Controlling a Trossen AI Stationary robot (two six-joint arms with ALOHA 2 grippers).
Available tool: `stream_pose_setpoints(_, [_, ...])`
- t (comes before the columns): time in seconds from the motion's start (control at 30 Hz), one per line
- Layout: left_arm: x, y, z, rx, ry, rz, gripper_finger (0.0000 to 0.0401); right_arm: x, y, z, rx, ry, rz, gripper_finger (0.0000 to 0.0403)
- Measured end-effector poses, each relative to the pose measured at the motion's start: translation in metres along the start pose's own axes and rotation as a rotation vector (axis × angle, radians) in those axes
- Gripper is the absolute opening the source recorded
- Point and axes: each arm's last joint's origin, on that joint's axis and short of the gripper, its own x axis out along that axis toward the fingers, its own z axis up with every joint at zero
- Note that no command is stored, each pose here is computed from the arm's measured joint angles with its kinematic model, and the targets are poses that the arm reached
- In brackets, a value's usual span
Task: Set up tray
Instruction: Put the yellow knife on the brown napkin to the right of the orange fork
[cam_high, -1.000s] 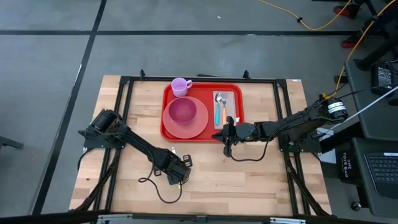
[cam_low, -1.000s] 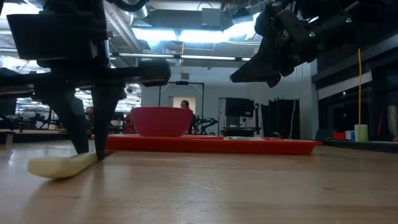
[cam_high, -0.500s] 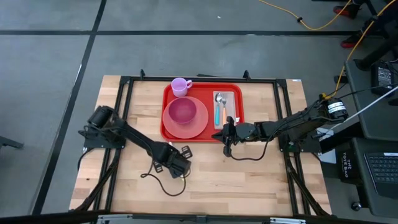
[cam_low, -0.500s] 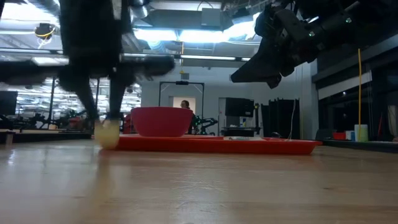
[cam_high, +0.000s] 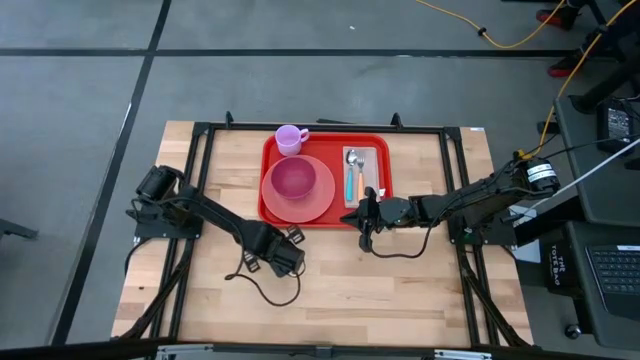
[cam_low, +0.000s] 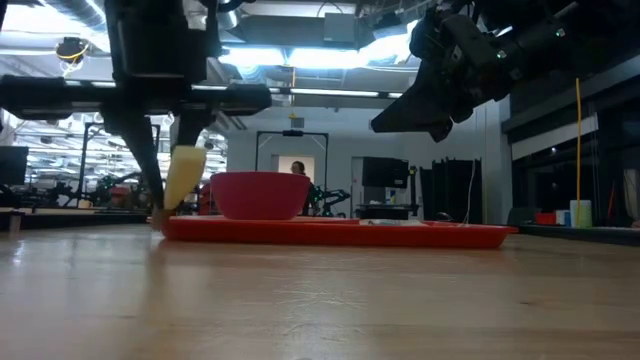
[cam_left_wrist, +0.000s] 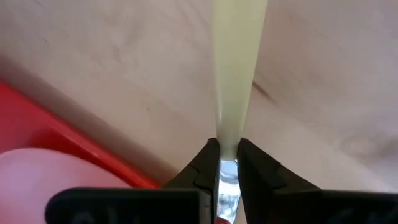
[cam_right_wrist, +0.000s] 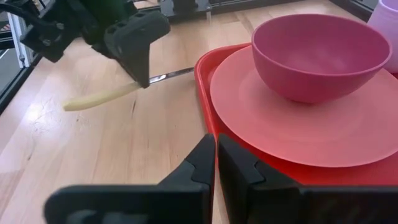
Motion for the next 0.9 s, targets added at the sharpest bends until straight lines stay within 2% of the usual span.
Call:
stream_pose_setpoints(0.17, [-0.001, 0.0, 0.008, -0.057, -0.113, -0.044, 0.0031, 0.0, 0.0, 0.0, -0.001, 0.0, 0.0, 0.0023])
stream_pose_setpoints(0.3, [-0.002, -0.003, 0.011, -0.096, -0.113, -0.042, 0.0031, 0.0, 0.0, 0.0, -0.003, 0.0, 0.0, 0.0023])
stream_pose_setpoints(0.43, [-0.002, -0.006, 0.008, -0.176, -0.073, -0.068, 0.0031, 0.0, 0.0, 0.0, -0.003, 0.001, 0.0, 0.0023])
stream_pose_setpoints(0.63, [-0.011, -0.009, 0.003, -0.234, 0.038, -0.073, 0.0031, 0.0, 0.0, 0.0, -0.004, 0.001, 0.0, 0.0023])
stream_pose_setpoints(0.9, [-0.036, -0.003, 0.006, -0.162, 0.11, 0.033, 0.0031, 0.0, 0.0, 0.0, -0.001, 0.001, 0.0, 0.0023])
